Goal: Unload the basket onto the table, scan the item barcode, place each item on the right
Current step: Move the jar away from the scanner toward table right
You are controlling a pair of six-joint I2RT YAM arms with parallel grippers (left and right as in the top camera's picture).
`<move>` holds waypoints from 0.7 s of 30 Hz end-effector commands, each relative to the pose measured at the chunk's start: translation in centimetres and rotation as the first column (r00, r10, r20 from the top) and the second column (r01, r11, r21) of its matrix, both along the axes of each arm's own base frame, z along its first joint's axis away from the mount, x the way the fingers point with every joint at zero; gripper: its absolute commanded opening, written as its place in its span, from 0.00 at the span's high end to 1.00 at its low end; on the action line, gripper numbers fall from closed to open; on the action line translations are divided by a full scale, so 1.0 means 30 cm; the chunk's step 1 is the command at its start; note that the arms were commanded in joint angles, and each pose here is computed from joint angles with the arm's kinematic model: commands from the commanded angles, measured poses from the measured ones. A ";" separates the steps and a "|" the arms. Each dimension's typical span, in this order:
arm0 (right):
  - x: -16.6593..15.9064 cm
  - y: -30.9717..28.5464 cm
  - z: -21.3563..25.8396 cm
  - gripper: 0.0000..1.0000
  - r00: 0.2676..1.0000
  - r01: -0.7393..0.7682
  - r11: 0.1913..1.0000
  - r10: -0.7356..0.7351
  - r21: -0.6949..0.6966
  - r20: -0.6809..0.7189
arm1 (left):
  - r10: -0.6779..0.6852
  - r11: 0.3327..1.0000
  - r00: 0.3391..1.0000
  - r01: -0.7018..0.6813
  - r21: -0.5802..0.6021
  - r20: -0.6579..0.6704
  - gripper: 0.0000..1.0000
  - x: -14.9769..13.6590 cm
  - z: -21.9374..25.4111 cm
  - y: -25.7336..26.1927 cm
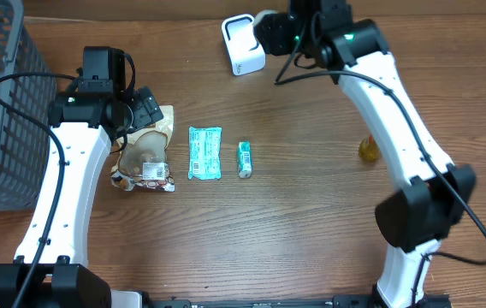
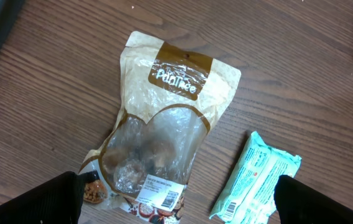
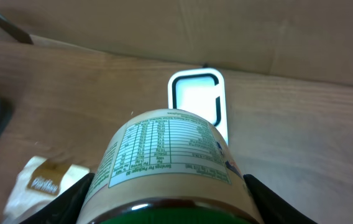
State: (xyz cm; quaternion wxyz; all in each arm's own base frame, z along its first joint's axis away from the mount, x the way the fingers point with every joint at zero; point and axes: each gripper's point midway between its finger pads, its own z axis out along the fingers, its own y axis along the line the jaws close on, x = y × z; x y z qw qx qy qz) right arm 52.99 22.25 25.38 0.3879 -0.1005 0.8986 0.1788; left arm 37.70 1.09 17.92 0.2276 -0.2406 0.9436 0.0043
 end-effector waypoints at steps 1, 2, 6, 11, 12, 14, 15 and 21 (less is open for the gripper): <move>0.073 0.035 -0.020 0.91 0.998 -0.007 1.000 0.006 0.011 0.058 | -0.003 1.000 1.000 0.003 0.002 0.005 0.00 0.006 0.007 0.003; 0.091 0.041 -0.029 0.91 0.997 -0.006 1.000 0.005 0.015 0.071 | -0.003 1.000 1.000 0.003 0.002 0.005 0.01 0.006 0.007 0.003; 0.171 0.067 -0.058 0.92 0.990 -0.002 0.999 -0.003 0.036 0.139 | -0.003 1.000 1.000 0.003 0.002 0.005 0.00 0.006 0.007 0.003; 0.234 0.086 -0.077 0.92 0.969 -0.041 0.999 0.047 -0.028 0.241 | -0.003 1.000 1.000 0.003 0.002 0.005 0.00 0.006 0.007 0.003; 0.243 0.091 -0.079 0.92 0.962 -0.047 0.997 0.060 -0.055 0.265 | -0.003 1.000 1.000 0.003 0.002 0.005 0.00 0.006 0.007 0.003; 0.264 0.095 -0.085 0.92 0.948 -0.041 0.993 0.074 -0.114 0.310 | -0.003 1.000 1.000 0.003 0.002 0.005 0.00 0.006 0.007 0.003; 0.276 0.097 -0.094 0.92 0.941 -0.035 0.989 0.081 -0.145 0.329 | -0.003 1.000 1.000 0.003 0.002 0.005 0.00 0.006 0.007 0.003; 0.320 0.137 -0.105 0.92 0.887 -0.015 0.958 0.144 -0.285 0.439 | -0.003 1.000 1.000 0.003 0.002 0.005 0.00 0.006 0.007 0.003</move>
